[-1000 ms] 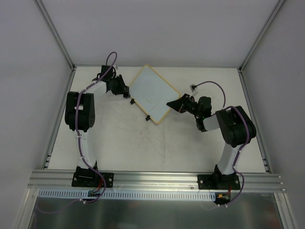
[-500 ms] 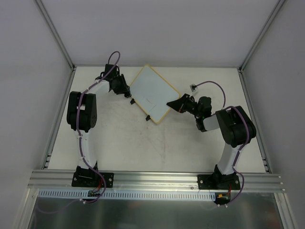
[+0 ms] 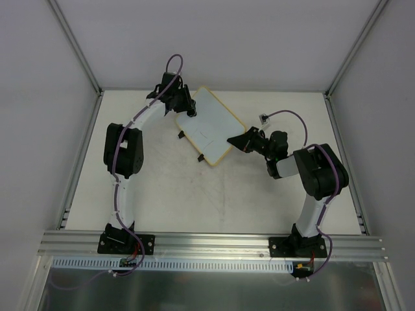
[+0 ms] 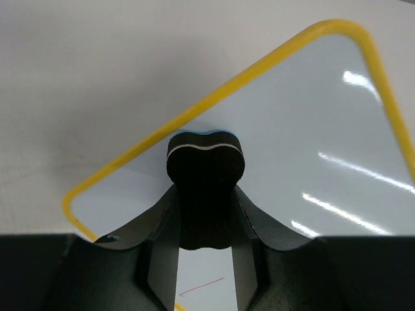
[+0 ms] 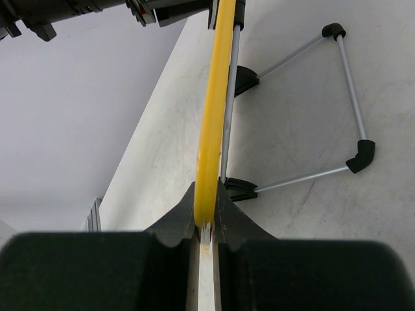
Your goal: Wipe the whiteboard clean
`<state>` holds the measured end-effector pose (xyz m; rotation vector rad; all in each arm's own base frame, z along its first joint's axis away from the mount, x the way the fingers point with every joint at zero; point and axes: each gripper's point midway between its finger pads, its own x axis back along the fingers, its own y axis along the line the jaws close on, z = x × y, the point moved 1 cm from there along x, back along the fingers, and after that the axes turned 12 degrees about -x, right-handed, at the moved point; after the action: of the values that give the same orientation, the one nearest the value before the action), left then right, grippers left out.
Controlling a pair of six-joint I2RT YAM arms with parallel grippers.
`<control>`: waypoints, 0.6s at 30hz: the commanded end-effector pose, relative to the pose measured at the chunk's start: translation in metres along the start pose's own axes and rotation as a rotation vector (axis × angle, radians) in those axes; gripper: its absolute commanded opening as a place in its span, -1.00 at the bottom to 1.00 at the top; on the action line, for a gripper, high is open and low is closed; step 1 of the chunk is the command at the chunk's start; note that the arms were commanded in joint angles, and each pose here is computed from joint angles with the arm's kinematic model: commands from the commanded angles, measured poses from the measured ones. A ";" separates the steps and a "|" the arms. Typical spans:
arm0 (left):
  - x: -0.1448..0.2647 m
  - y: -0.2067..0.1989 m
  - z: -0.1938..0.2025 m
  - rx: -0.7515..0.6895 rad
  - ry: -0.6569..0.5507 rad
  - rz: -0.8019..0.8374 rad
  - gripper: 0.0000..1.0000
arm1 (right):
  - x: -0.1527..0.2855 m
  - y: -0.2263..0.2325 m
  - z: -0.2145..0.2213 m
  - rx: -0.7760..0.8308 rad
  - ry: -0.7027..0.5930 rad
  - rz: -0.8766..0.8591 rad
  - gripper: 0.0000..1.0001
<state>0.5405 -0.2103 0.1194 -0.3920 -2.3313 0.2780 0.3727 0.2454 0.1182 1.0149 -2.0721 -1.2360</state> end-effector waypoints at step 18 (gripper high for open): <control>0.002 -0.009 0.006 -0.038 -0.050 -0.082 -1.00 | -0.002 0.077 -0.005 0.204 0.021 -0.312 -1.00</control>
<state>0.5506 -0.2319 0.1404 -0.4195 -2.4368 0.2857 0.3717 0.2461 0.1182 1.0067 -2.0502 -1.2502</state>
